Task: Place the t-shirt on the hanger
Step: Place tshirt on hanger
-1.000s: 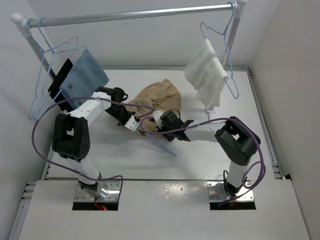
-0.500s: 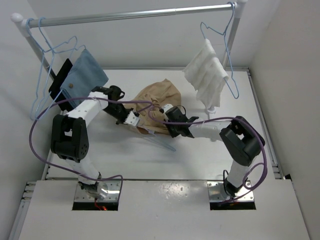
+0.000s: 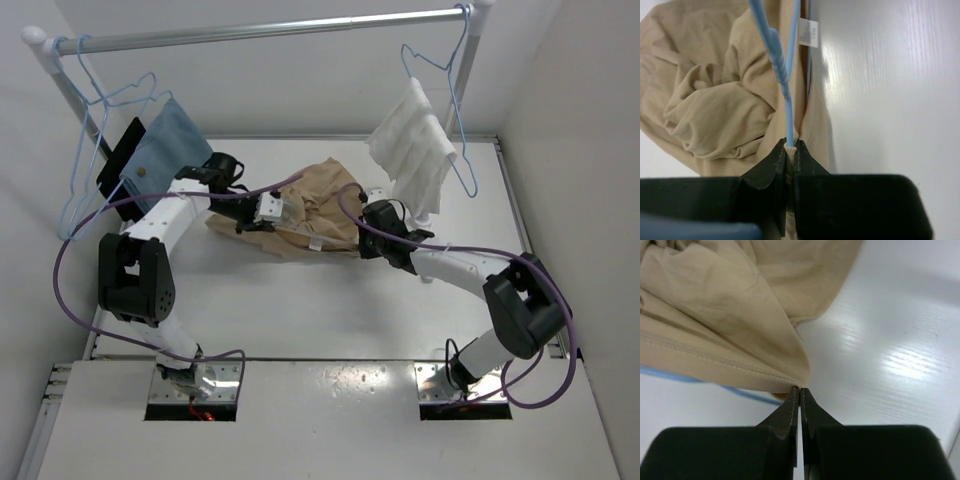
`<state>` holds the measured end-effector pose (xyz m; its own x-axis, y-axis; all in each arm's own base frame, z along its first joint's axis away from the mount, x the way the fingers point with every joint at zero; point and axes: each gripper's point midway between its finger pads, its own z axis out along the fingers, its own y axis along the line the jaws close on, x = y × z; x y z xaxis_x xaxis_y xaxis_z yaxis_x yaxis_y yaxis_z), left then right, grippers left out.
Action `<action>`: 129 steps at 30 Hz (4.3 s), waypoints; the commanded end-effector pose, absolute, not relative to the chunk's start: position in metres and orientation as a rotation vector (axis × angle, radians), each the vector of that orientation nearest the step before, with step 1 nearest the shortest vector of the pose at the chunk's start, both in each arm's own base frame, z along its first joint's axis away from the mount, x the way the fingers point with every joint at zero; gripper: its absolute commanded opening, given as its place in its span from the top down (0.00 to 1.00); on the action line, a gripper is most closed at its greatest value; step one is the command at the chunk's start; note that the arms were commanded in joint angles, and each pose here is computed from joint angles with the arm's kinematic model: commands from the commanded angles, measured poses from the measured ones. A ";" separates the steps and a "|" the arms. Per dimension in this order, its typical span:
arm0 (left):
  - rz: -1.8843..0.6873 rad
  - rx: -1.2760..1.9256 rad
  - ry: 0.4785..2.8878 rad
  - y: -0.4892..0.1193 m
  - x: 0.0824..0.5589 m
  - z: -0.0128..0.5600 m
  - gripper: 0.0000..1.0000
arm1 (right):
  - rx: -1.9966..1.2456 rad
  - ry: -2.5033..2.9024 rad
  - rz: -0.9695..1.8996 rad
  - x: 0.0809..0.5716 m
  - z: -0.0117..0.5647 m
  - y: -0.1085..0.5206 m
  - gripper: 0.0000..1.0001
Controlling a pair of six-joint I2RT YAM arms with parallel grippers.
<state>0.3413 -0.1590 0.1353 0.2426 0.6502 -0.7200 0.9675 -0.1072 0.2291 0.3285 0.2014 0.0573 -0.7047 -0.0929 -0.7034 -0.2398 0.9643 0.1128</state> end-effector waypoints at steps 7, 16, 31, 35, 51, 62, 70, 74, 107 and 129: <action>-0.568 1.686 1.507 -0.158 0.352 0.184 1.00 | -0.149 2.384 0.144 0.326 0.044 0.173 1.00; -0.408 1.595 1.600 -0.139 0.385 0.187 1.00 | -0.128 2.384 0.090 0.328 0.041 0.157 1.00; -0.318 1.550 1.628 -0.132 0.398 0.190 1.00 | -0.174 2.390 0.058 0.324 0.041 0.148 1.00; -0.288 1.598 1.597 -0.137 0.397 0.190 1.00 | -0.209 2.400 0.059 0.322 0.037 0.149 1.00; -0.270 1.513 1.512 -0.152 0.411 0.213 1.00 | -0.366 2.401 0.141 0.322 0.039 0.163 1.00; -0.392 1.582 1.407 -0.157 0.391 0.223 1.00 | -0.349 2.432 0.120 0.325 0.028 0.156 1.00; -0.183 1.812 1.374 -0.130 0.389 0.182 1.00 | -0.345 2.404 0.122 0.331 0.038 0.155 1.00; -0.172 1.812 1.368 -0.133 0.391 0.178 1.00 | -0.368 2.397 0.149 0.331 0.043 0.160 1.00; -0.603 1.791 1.250 -0.233 0.330 0.202 1.00 | -0.649 1.909 0.681 0.340 0.220 0.279 1.00; -0.857 1.682 1.195 -0.240 0.309 0.237 1.00 | -0.914 1.945 0.651 0.311 0.236 0.278 0.41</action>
<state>0.3195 -0.2336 0.2143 0.2739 0.4383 -0.8561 0.9617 -0.1163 0.2482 0.3195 0.2698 0.2078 -0.4407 -0.3284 -0.8354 -0.7335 0.6683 0.1241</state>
